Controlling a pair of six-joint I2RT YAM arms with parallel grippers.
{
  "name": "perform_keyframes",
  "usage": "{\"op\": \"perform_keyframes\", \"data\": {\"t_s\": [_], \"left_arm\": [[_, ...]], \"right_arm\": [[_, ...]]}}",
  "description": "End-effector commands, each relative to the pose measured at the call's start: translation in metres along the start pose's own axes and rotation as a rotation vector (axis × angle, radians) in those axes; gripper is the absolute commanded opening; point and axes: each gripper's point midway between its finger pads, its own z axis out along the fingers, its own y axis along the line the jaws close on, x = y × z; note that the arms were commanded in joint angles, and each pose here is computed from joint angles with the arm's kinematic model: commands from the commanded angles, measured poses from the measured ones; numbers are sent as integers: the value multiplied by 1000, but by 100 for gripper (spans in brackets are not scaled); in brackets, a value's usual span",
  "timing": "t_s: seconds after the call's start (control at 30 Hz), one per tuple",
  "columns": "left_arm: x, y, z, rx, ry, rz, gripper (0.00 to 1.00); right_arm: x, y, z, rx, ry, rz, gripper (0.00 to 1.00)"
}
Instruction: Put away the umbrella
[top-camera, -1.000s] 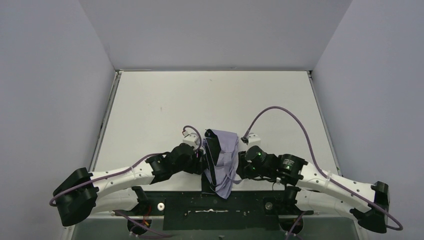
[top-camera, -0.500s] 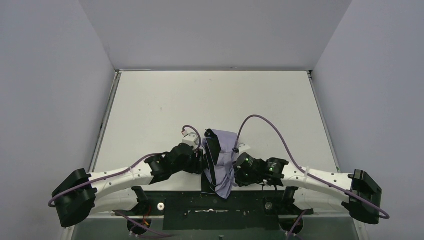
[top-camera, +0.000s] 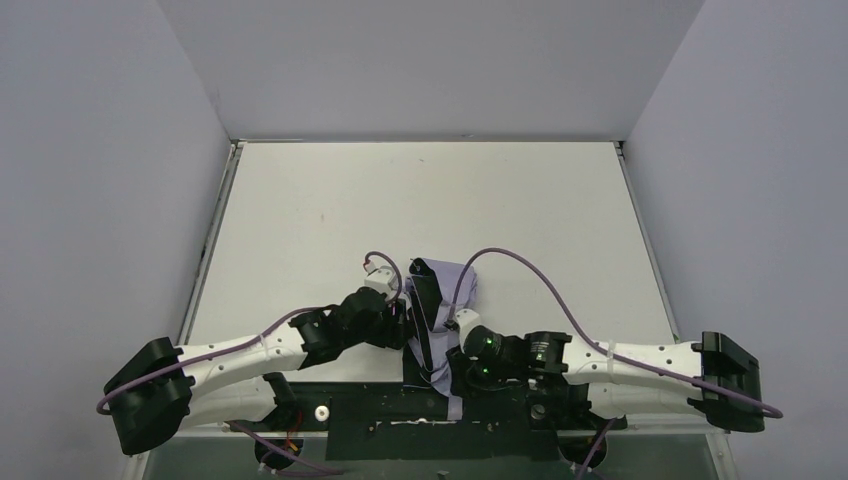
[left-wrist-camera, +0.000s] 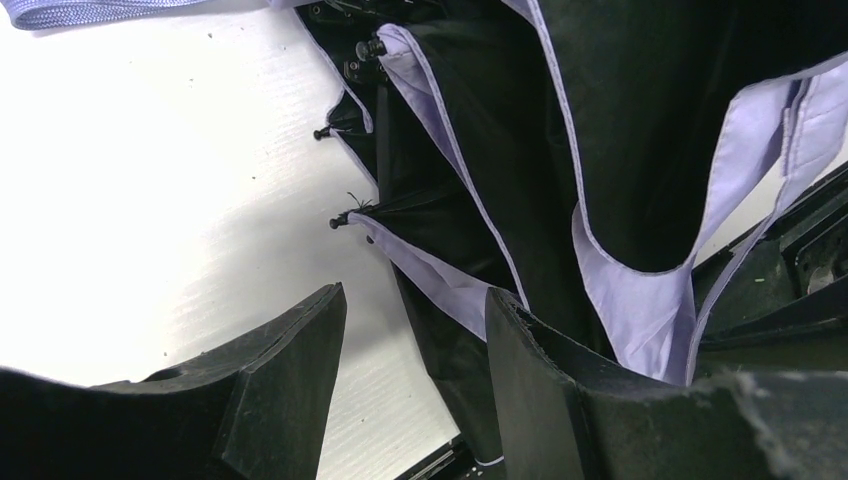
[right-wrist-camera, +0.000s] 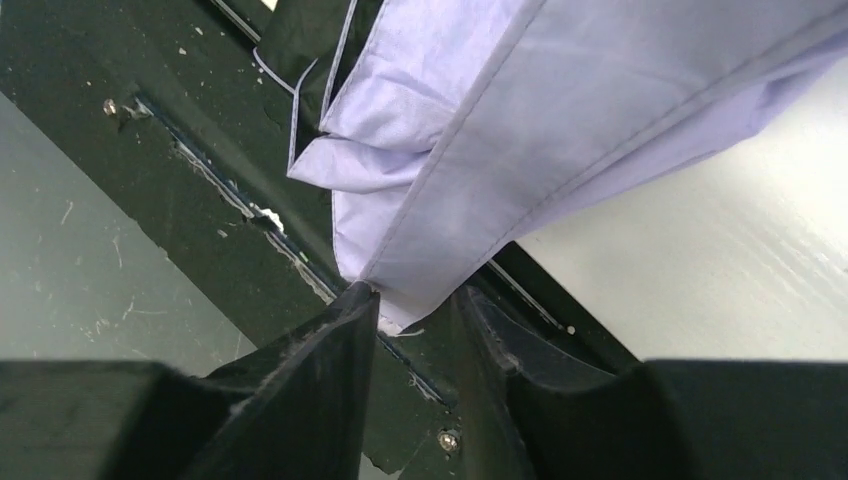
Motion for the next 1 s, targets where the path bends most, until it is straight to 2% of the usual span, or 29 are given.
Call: {"op": "perform_keyframes", "data": {"t_s": [0.0,0.07,0.2,0.43,0.7,0.83,0.97], "left_arm": [[-8,-2,-3,10,-32,-10,51],[-10,-1,-6,7,-41,-6,51],[-11,0,-10,8,-49,10,51],[-9,-2,-7,17,-30,28,51],[-6,-3,-1,10,6,54,51],[-6,-1,3,-9,18,62,51],[-6,-1,5,-14,25,51,51]], "right_arm": [[-28,19,-15,-37,-97,-43,37],[-52,17,-36,5,-180,-64,43],[-92,-4,-74,99,-280,-62,62],[-157,-61,-117,270,-369,-25,79],[-223,-112,-127,209,-407,-19,81],[-257,-131,-134,225,-529,-39,81],[-278,-145,-135,264,-602,-146,81]]}}
